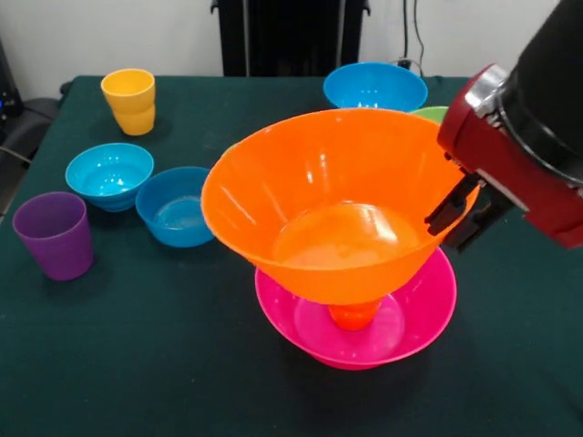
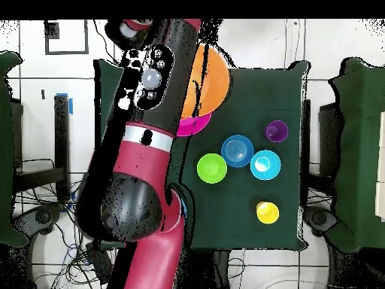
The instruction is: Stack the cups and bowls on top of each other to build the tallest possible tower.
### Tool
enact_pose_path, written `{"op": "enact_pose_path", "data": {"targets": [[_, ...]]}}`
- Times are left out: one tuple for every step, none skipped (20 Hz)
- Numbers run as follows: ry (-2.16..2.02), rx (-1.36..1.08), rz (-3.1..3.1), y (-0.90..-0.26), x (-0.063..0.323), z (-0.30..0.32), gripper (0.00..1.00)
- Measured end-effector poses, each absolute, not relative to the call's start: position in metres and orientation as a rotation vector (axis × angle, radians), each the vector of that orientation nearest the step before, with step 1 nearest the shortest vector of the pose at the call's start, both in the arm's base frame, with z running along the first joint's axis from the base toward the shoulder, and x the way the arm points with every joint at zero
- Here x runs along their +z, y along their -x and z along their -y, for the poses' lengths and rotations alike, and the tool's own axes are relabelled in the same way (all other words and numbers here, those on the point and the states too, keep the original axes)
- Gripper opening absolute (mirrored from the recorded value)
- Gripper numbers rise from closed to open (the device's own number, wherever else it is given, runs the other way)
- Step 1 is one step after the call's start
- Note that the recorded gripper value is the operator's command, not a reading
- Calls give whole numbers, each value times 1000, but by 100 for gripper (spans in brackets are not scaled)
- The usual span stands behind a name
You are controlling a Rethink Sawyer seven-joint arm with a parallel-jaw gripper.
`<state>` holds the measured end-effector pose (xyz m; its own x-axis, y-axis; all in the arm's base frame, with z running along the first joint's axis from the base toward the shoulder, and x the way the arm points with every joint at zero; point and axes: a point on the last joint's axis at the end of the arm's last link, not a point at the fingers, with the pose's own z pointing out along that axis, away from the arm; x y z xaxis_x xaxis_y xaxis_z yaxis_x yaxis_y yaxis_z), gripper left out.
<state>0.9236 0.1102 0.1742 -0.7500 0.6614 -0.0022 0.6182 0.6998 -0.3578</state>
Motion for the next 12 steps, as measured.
{"op": "enact_pose_path", "data": {"targets": [[1053, 530, 2781, -924, 176, -114, 0], [1056, 542, 2782, -925, 178, -116, 0], [1058, 554, 2783, -926, 179, -118, 0], [1064, 571, 2785, -927, 182, -121, 0], [1073, 592, 2788, -928, 184, -125, 0], [1080, 607, 2789, -929, 185, -127, 0], [1087, 617, 2791, -930, 186, -129, 0], [1091, 625, 2793, -931, 186, -130, 0], [1106, 648, 2795, -933, 187, -131, 0], [1111, 653, 2795, -934, 187, -130, 0], [1121, 665, 2794, -935, 186, -130, 0], [1125, 668, 2794, -935, 186, -129, 0]]}}
